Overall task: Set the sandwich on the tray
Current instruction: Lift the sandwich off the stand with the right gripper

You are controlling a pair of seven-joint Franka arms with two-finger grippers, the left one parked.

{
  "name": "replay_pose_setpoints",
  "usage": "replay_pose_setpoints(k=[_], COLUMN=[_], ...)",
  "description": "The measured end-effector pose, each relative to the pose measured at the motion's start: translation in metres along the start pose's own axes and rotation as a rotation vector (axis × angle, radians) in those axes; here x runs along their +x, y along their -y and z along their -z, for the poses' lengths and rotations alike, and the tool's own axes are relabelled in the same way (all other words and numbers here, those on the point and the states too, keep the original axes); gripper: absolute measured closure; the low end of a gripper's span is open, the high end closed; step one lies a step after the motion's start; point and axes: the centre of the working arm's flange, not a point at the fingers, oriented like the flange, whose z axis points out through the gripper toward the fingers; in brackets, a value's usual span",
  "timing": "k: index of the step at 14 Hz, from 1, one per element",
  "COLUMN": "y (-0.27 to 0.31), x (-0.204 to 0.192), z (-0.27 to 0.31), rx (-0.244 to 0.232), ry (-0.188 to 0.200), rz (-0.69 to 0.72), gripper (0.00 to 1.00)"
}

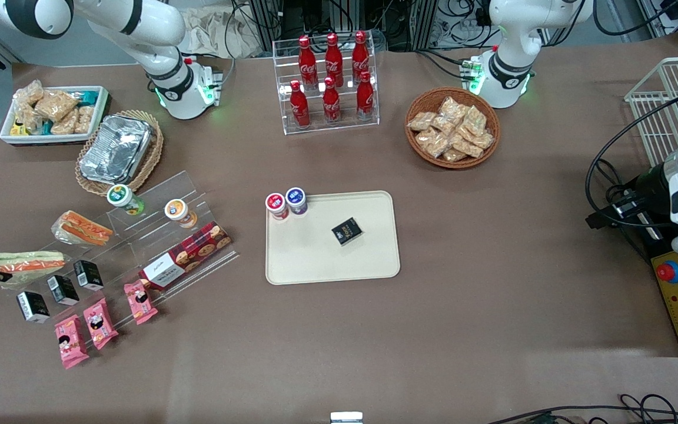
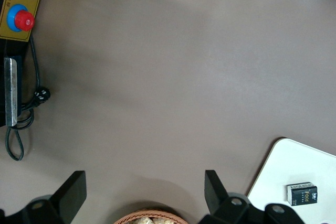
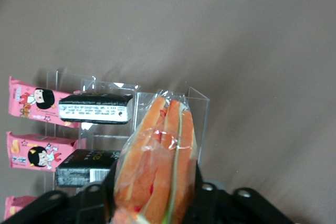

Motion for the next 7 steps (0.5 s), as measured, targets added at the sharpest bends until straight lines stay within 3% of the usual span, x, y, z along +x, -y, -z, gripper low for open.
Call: replay_pose_setpoints(k=[2,7], y=[-0.001,0.009], x=[0.0,-0.005], z=[0.003,0.034], rx=[0.003,0.018], ry=[-0.004,-0.018], rz=[0.056,0.239], gripper=[0.63,0.65])
